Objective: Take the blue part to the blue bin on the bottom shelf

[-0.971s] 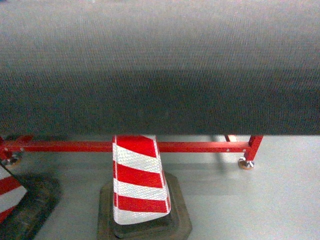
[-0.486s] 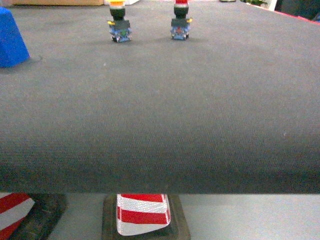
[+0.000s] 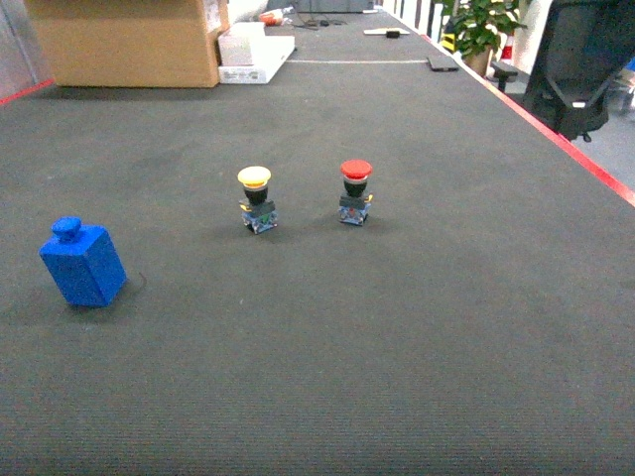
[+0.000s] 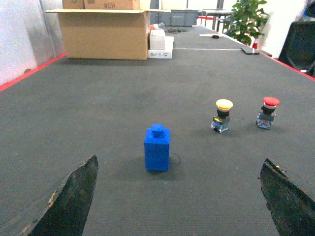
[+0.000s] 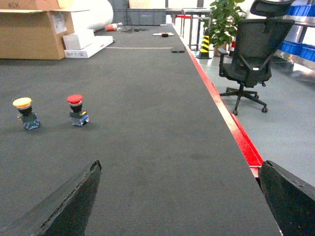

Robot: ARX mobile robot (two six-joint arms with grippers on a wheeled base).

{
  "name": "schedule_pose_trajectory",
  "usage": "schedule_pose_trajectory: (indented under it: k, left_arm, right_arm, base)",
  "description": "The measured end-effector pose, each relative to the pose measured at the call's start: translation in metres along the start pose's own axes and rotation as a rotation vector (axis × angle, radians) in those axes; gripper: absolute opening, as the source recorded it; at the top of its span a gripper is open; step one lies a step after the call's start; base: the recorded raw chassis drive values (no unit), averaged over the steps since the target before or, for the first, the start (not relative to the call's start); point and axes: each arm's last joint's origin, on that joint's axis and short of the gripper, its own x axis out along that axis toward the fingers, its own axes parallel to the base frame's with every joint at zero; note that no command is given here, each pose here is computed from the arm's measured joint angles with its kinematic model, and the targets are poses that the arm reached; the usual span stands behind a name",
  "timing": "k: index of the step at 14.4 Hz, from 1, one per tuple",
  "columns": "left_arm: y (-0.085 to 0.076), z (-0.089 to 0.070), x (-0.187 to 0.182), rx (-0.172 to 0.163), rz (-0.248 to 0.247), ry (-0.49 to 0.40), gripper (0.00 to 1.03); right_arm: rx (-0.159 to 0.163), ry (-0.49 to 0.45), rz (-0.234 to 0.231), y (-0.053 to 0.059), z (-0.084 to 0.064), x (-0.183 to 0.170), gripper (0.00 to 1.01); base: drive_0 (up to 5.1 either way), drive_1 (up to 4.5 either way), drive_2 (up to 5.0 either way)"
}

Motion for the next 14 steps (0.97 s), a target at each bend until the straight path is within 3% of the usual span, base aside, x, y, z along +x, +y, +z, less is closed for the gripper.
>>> schedule_pose_trajectory:
  k: [14]
  left_arm:
    - [0.0000,0.0000,0.0000,0.000,-0.002,0.000,0.98]
  right_arm:
    - [0.000,-0.002,0.001,0.0000,0.0001,0.0000,0.98]
  base:
    - [0.0,0.00,0.0]
